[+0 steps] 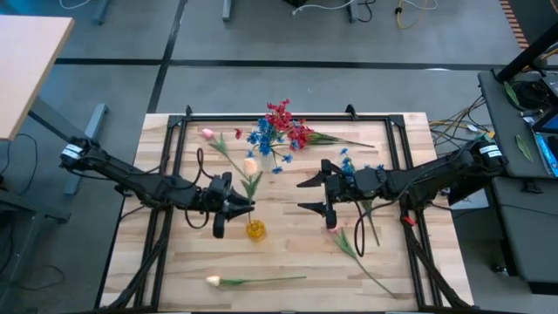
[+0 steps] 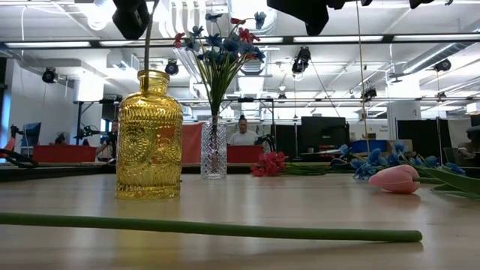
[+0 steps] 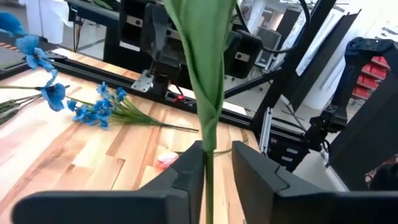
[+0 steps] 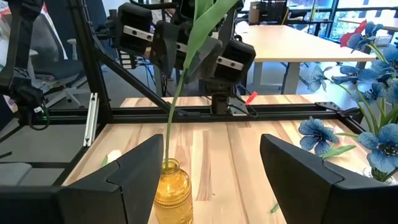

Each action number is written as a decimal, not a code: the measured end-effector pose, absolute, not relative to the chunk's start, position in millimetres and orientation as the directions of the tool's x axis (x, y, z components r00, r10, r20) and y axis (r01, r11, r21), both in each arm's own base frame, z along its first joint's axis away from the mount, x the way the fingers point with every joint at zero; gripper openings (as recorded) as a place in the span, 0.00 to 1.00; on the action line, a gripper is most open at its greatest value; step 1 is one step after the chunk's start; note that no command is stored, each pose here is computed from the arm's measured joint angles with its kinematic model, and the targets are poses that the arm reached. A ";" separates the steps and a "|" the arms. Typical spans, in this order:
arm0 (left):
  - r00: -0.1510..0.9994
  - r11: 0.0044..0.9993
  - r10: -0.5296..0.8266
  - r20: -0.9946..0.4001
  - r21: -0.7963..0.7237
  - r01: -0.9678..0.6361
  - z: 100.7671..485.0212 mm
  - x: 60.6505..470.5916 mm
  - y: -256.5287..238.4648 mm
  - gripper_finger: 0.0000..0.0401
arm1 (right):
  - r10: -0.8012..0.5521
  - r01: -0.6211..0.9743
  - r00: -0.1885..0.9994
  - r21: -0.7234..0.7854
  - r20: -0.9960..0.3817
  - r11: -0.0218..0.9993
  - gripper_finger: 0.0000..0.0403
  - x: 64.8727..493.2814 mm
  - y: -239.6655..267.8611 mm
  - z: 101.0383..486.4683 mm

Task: Sort flowers into vase by color
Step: Put the light yellow tulip into the yellow vase

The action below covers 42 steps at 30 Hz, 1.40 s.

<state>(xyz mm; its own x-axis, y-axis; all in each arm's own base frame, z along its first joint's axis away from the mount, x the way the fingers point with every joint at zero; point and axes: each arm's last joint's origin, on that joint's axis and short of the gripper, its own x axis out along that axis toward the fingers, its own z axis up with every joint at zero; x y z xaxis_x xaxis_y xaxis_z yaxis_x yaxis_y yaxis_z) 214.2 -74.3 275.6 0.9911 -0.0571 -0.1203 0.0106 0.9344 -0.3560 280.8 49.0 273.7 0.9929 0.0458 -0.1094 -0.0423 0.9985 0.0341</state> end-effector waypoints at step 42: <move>0.931 0.937 -0.188 -0.313 -0.342 0.074 256.8 204.1 -90.0 0.77 | 0.046 -0.043 0.991 0.024 -0.125 0.999 0.65 280.6 48.9 272.0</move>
